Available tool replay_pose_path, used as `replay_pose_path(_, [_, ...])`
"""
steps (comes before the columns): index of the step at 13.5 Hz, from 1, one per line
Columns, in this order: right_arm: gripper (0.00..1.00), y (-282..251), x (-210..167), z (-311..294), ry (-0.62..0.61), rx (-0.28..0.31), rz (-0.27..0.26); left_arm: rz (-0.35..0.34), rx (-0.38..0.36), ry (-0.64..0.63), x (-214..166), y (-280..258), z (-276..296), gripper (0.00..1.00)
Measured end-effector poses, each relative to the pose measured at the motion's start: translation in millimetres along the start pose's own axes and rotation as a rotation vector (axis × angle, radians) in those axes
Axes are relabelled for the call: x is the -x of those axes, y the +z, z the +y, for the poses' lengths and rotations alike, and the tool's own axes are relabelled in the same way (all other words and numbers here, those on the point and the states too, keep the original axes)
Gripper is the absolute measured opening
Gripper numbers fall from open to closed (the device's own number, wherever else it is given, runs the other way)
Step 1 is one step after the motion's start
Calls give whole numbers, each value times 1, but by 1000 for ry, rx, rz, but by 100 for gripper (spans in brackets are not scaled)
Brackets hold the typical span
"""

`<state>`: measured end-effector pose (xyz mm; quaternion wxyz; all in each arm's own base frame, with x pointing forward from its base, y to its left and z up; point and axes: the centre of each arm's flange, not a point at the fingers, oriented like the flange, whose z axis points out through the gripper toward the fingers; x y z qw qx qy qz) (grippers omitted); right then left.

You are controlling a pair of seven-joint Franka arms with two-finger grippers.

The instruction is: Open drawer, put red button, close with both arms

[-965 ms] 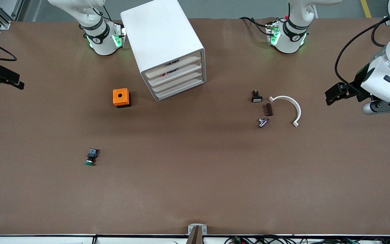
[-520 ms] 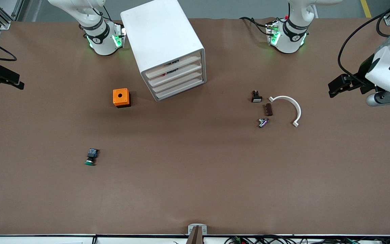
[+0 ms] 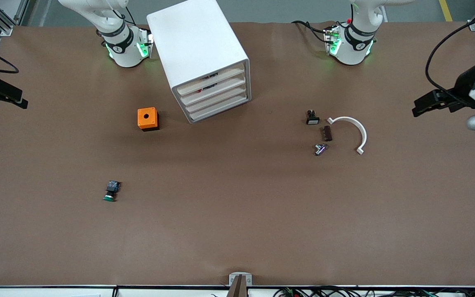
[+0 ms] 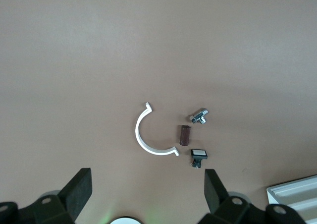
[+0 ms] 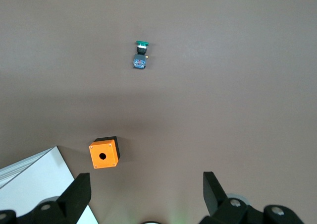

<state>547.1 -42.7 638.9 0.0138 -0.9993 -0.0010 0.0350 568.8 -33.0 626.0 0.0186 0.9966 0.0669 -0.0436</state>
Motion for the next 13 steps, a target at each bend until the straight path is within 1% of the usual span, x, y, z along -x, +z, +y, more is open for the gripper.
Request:
replay_pose_path(3, [100,0,0,0,0,0,0,-6,-9,2,10,5,-7,100])
replay_pose_path(6, [100,0,0,0,-1,1,0,15,-14,8,35,7,-5,100])
replay_pose_path(8, [100,0,0,-1,-1,1,0,25,-16,9,45,5,-6,100])
replay_pose_path(13, [100,0,0,-1,-3,1,0,18,-24,29,43,13,5,100])
